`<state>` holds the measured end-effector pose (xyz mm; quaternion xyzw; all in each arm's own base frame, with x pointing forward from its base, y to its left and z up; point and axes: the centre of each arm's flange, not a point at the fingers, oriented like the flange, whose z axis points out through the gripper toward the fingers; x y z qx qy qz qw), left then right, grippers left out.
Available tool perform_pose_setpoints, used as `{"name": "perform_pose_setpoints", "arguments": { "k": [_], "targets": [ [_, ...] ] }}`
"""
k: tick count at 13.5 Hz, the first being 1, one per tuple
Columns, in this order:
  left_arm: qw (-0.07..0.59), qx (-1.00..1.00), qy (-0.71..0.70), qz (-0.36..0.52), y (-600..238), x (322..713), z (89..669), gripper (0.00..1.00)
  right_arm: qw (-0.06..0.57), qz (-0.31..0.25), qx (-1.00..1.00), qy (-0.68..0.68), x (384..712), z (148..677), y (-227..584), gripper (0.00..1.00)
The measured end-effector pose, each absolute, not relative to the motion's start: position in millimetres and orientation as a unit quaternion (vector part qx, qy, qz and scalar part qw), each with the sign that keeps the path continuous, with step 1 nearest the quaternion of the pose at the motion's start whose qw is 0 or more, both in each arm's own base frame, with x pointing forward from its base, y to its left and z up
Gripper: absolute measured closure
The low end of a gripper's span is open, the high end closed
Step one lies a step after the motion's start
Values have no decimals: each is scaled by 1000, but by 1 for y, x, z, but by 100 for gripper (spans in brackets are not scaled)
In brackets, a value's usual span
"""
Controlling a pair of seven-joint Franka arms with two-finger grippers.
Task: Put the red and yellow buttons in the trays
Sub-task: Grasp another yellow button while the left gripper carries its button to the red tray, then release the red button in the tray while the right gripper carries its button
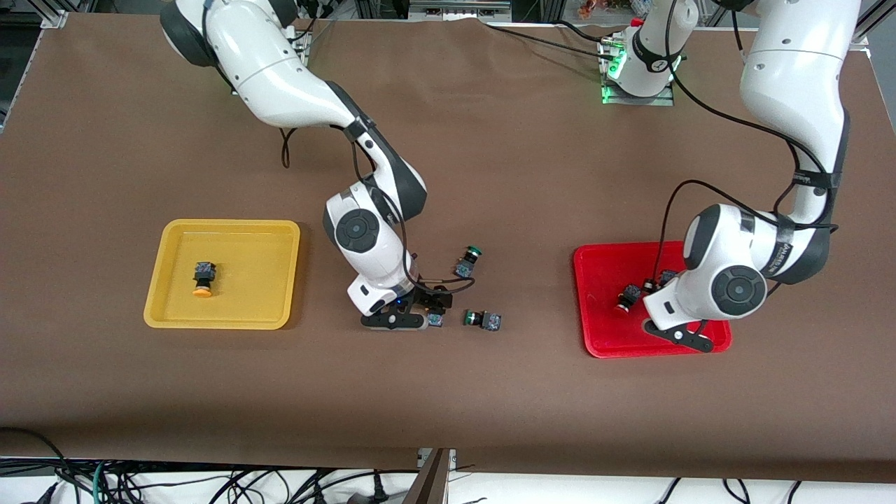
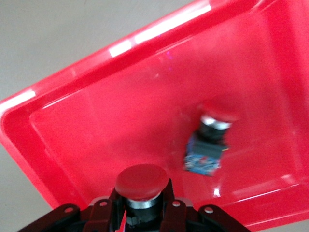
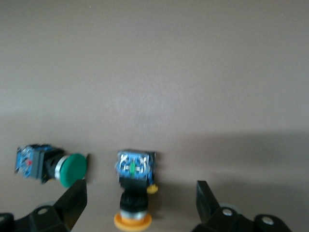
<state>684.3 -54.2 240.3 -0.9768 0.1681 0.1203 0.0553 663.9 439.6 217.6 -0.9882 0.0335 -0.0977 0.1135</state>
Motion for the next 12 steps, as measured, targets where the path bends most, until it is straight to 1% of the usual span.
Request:
{"name": "perform_pose_setpoints", "arguments": {
  "k": [4, 9, 11, 12],
  "targets": [
    [43, -976, 183, 112, -19, 689, 208, 67, 115, -124, -985, 27, 669, 189, 439, 0],
    [37, -974, 193, 109, -8, 690, 192, 67, 106, -125, -986, 1, 652, 180, 461, 0],
    [36, -974, 194, 108, -8, 690, 193, 66, 99, -130, -987, -10, 649, 180, 466, 4],
    [36, -974, 194, 108, -8, 690, 192, 64, 95, -131, -987, -15, 648, 179, 467, 15]
  ]
}}
